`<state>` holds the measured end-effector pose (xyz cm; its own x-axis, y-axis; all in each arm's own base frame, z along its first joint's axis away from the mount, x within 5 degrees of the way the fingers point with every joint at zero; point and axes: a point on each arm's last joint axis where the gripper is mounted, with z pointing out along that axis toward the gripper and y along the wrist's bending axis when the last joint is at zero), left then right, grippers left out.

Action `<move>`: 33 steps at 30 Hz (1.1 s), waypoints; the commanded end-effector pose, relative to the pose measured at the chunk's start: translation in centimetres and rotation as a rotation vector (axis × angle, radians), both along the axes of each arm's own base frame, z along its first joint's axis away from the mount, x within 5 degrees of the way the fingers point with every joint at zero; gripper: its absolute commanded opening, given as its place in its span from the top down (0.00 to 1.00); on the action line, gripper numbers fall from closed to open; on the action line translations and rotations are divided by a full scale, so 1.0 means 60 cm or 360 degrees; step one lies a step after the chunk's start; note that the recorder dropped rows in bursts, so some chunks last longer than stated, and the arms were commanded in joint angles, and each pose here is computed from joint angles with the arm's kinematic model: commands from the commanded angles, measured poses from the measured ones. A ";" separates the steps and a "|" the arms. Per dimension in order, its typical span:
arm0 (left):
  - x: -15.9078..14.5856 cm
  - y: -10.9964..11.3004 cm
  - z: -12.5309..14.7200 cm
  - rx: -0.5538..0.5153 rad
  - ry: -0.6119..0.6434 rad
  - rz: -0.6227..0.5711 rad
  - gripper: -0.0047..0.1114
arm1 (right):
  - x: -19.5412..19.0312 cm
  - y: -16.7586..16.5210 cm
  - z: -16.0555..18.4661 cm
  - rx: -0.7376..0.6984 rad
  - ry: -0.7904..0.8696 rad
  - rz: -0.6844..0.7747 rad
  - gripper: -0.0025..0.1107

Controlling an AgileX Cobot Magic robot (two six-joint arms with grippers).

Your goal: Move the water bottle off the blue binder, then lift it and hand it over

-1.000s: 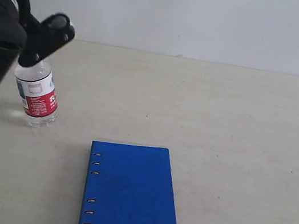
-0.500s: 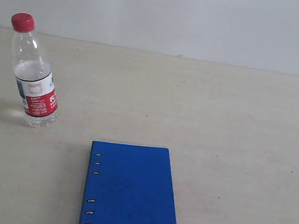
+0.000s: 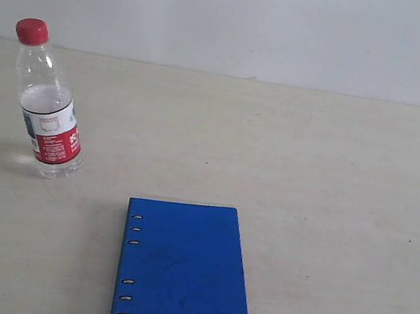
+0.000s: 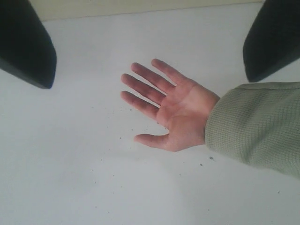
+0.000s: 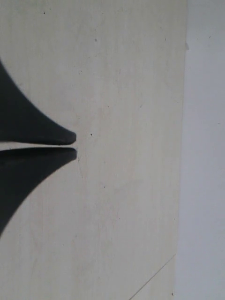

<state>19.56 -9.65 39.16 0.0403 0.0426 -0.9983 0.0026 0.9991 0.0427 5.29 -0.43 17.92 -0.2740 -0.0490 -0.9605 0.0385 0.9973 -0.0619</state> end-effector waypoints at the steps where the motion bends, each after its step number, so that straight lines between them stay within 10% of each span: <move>1: -0.002 -0.001 0.004 0.0037 -0.0034 -0.0011 0.04 | 0.000 0.000 0.003 -0.0005 -0.0012 0.0003 0.98; 12: -0.001 -0.051 -0.011 -0.0076 0.0092 -0.0466 0.04 | 0.000 0.000 0.003 -0.0005 -0.0012 0.0003 0.98; 25: -0.051 -0.120 -0.137 -0.0229 0.0679 -0.1309 0.05 | 0.000 0.000 0.003 -0.0005 -0.0012 0.0003 0.98; 33: -0.076 -0.095 -0.259 -0.0037 0.1019 -0.1238 0.25 | 0.000 0.000 0.003 -0.0005 -0.0012 0.0003 0.98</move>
<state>15.56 -15.70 25.45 -0.4728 0.1568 -0.8671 0.6629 0.7116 -0.2328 5.29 -0.43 17.92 -0.2740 -0.0490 -0.9605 0.0385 0.9973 -0.0619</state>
